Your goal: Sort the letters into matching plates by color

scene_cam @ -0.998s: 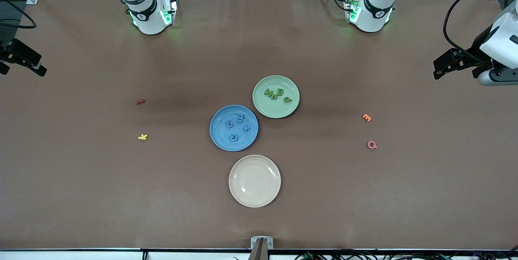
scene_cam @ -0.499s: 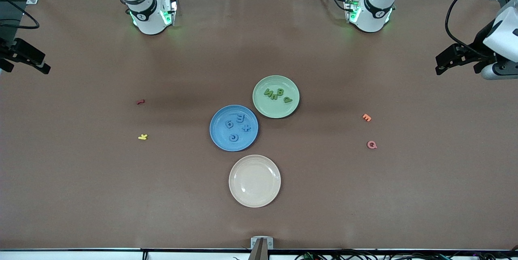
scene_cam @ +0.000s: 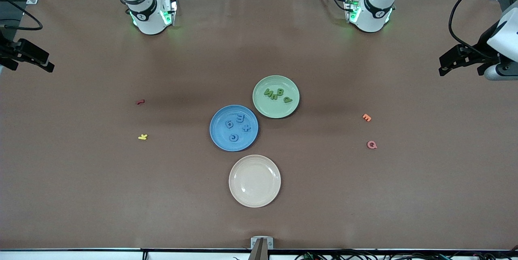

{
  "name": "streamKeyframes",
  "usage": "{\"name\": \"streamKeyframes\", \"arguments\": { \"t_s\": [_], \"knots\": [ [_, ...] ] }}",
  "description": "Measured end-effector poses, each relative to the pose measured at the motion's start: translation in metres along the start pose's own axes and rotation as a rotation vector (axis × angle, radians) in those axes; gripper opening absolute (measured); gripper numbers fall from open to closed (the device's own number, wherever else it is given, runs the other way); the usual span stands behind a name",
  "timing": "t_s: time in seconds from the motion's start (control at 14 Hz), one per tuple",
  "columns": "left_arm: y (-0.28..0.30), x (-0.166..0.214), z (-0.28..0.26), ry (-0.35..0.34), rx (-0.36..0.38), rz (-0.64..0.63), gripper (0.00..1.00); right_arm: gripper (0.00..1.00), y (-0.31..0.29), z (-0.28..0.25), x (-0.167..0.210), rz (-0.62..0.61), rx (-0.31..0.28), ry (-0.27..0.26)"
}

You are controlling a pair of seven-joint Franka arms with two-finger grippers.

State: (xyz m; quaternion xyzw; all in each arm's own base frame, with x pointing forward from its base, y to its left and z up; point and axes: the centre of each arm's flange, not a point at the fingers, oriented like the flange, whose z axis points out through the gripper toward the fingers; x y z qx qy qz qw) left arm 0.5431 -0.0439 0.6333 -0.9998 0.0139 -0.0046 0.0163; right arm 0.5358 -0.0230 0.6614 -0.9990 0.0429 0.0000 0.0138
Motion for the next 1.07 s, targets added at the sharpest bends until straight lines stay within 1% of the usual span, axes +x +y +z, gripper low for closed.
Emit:
{"name": "streamKeyframes", "arguments": {
  "t_s": [0.14, 0.64, 1.07],
  "knots": [
    [0.006, 0.0, 0.001, 0.002, 0.0, 0.01, 1.0, 1.0, 0.0, 0.0, 0.0, 0.0, 0.0, -0.004],
    [0.02, -0.001, 0.017, -0.023, -0.001, 0.036, 1.0, 1.0, 0.002, 0.004, 0.0, 0.003, -0.001, -0.019],
    [0.02, -0.002, 0.0, 0.009, -0.019, 0.041, 1.0, 1.0, 0.002, 0.005, 0.001, 0.004, -0.002, -0.021]
  ]
}}
